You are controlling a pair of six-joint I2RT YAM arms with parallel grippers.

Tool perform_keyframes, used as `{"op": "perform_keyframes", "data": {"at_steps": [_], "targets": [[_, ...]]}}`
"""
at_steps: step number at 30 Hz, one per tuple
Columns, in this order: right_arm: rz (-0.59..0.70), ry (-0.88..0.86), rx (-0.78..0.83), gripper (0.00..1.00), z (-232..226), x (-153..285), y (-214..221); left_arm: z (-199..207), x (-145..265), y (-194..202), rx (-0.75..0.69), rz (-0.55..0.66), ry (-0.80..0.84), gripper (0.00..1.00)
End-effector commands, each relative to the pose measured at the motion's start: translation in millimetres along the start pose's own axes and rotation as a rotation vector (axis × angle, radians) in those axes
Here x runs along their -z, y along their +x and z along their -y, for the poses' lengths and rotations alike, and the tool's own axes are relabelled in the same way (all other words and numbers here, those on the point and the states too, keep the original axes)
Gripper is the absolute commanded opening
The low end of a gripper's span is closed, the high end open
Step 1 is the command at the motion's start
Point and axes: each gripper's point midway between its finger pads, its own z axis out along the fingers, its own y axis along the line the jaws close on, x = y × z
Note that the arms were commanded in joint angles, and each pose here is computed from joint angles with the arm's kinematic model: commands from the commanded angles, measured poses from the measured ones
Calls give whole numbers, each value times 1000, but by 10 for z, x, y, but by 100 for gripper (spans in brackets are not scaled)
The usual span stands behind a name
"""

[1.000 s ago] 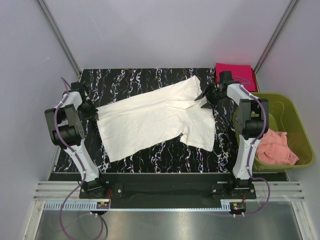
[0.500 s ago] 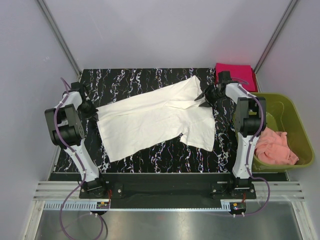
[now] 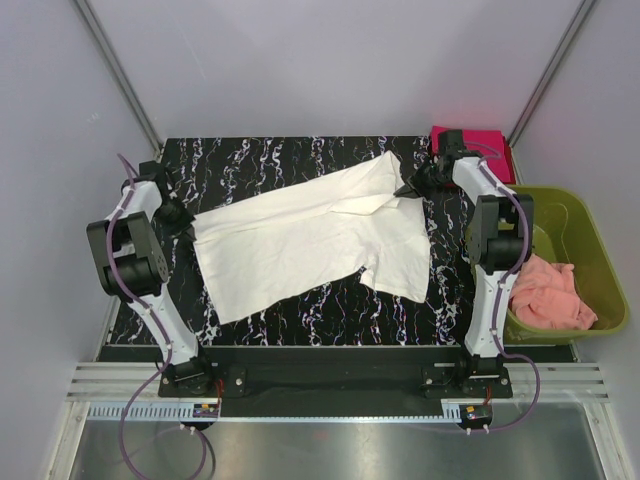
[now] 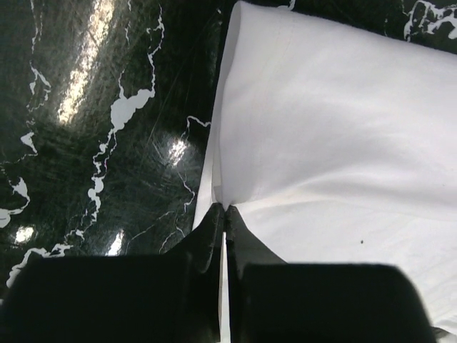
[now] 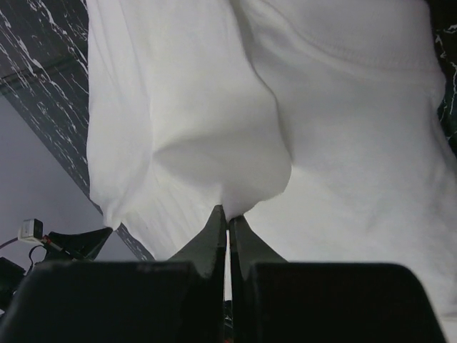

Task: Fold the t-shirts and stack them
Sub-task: Fold the tshirt

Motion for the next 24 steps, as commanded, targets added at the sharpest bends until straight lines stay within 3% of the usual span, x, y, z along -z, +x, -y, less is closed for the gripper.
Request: {"op": "perform_keyframes", "data": {"at_steps": [1, 12, 16, 24], "targets": [[50, -16, 79, 0, -231, 384, 52, 127, 294, -101, 11, 59, 51, 0], [34, -29, 112, 0, -328, 523, 118, 110, 288, 102, 36, 12, 63, 0], [26, -8, 107, 0, -276, 568, 176, 93, 254, 209, 48, -8, 68, 7], [18, 10, 118, 0, -222, 514, 184, 47, 151, 364, 74, -63, 56, 8]]}}
